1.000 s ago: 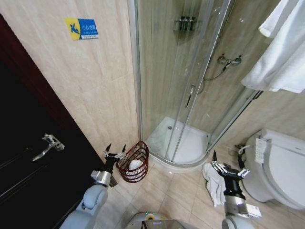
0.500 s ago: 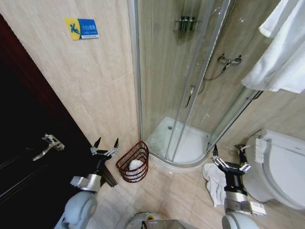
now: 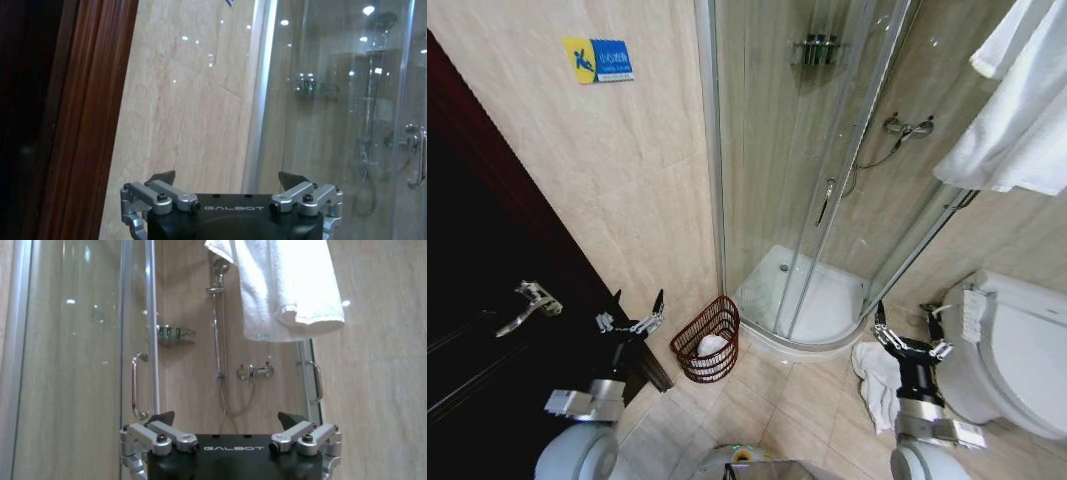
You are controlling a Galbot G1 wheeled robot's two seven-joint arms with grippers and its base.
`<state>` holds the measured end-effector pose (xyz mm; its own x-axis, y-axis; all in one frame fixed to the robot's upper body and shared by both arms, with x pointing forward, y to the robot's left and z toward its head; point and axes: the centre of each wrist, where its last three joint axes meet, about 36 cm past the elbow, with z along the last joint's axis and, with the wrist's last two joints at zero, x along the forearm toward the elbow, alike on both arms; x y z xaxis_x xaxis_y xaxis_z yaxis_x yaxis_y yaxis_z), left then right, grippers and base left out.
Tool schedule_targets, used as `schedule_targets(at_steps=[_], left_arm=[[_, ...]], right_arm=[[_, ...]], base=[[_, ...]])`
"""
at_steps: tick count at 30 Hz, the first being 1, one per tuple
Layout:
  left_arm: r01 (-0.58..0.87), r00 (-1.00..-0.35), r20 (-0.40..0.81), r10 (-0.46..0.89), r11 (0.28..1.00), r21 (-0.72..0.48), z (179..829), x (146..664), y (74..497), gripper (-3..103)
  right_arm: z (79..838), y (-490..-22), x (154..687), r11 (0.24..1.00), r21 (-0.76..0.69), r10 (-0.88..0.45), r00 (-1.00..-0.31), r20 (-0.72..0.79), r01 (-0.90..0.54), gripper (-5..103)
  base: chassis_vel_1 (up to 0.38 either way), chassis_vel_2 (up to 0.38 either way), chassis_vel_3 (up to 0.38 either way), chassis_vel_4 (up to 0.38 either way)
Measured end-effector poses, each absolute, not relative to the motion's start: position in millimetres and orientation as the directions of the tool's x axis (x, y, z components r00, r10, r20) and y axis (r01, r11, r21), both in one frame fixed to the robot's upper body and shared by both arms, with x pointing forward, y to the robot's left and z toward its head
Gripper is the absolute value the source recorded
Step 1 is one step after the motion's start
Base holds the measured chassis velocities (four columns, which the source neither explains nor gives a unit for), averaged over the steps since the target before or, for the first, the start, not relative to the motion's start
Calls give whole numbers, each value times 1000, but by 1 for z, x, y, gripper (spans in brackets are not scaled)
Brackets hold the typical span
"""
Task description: Discard the used towel into the hamper.
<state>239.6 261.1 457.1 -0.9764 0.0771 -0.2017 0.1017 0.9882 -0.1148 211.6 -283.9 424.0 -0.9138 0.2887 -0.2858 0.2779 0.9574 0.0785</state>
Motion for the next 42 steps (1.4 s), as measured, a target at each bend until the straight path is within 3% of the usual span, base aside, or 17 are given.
schedule_targets(at_steps=[42], left_arm=[[83, -982, -181, 57, 987, -139, 439, 231, 248, 100]], right_arm=[[423, -291, 204, 960, 99, 281, -896, -345, 263, 100]], base=[[-2, -3, 3, 3]])
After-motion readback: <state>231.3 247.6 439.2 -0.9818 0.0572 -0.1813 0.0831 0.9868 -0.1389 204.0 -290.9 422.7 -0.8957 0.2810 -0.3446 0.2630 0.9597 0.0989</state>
